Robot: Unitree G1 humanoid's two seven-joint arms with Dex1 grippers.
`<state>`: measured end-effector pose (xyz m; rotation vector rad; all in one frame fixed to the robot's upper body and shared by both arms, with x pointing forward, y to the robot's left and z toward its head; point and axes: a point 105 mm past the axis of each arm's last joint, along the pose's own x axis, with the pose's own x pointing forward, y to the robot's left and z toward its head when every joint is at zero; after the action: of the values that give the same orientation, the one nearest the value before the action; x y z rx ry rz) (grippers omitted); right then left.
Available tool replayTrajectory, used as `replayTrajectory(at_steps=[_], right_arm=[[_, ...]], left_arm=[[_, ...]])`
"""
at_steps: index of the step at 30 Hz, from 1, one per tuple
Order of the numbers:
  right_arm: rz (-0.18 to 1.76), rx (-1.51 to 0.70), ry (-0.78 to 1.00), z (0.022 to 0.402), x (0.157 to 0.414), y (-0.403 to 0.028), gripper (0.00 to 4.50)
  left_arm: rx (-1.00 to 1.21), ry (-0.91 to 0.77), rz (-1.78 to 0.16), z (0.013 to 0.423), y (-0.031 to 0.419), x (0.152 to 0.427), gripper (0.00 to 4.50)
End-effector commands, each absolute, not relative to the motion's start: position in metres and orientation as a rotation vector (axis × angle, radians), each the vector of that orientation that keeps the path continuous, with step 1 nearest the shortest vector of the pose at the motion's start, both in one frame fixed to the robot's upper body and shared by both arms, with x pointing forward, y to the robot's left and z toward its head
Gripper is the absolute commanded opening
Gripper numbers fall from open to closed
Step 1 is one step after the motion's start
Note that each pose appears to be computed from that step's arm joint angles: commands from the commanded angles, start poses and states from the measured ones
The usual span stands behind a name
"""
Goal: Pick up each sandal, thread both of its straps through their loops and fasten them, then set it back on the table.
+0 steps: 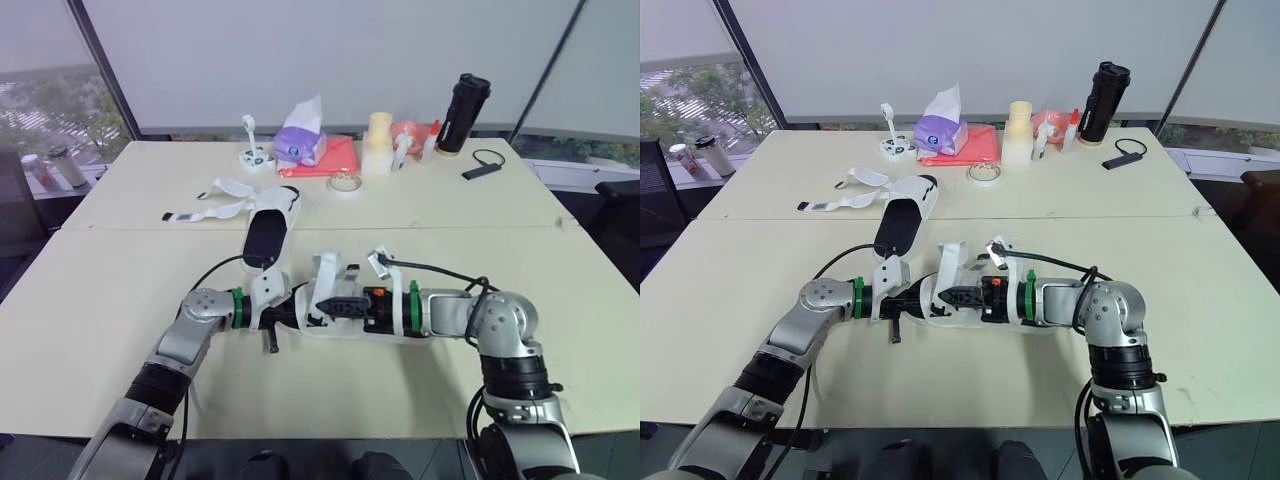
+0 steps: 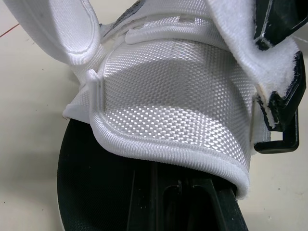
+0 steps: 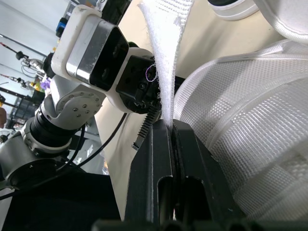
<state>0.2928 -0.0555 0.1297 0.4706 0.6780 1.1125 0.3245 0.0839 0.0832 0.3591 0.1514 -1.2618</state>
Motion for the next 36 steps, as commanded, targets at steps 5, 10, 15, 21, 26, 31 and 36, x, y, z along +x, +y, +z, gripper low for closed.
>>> replayTrajectory(at_steps=[5, 10, 15, 21, 26, 31, 36], right_arm=[[1.065, 0.197, 0.671, 0.109, 0.294, -0.063, 0.02], [1.135, 0.018, 0.545, 0.115, 0.295, -0.058, 0.02], [1.245, -0.06, 0.439, 0.131, 0.287, -0.049, 0.02], [1.342, -0.152, 0.404, 0.134, 0.277, -0.047, 0.02], [1.336, -0.283, 0.405, 0.125, 0.291, -0.058, 0.02], [1.328, -0.369, 0.401, 0.12, 0.304, -0.067, 0.02], [1.367, -0.335, 0.426, 0.125, 0.308, -0.07, 0.02]], left_arm=[[0.372, 0.295, -1.223, 0.051, 0.098, 0.32, 0.0], [0.373, 0.294, -1.222, 0.051, 0.098, 0.32, 0.0], [0.374, 0.293, -1.219, 0.051, 0.098, 0.321, 0.0], [0.372, 0.291, -1.219, 0.051, 0.098, 0.321, 0.0], [0.371, 0.289, -1.22, 0.05, 0.096, 0.321, 0.0], [0.367, 0.288, -1.215, 0.05, 0.097, 0.32, 0.0], [0.364, 0.288, -1.206, 0.05, 0.098, 0.319, 0.0]])
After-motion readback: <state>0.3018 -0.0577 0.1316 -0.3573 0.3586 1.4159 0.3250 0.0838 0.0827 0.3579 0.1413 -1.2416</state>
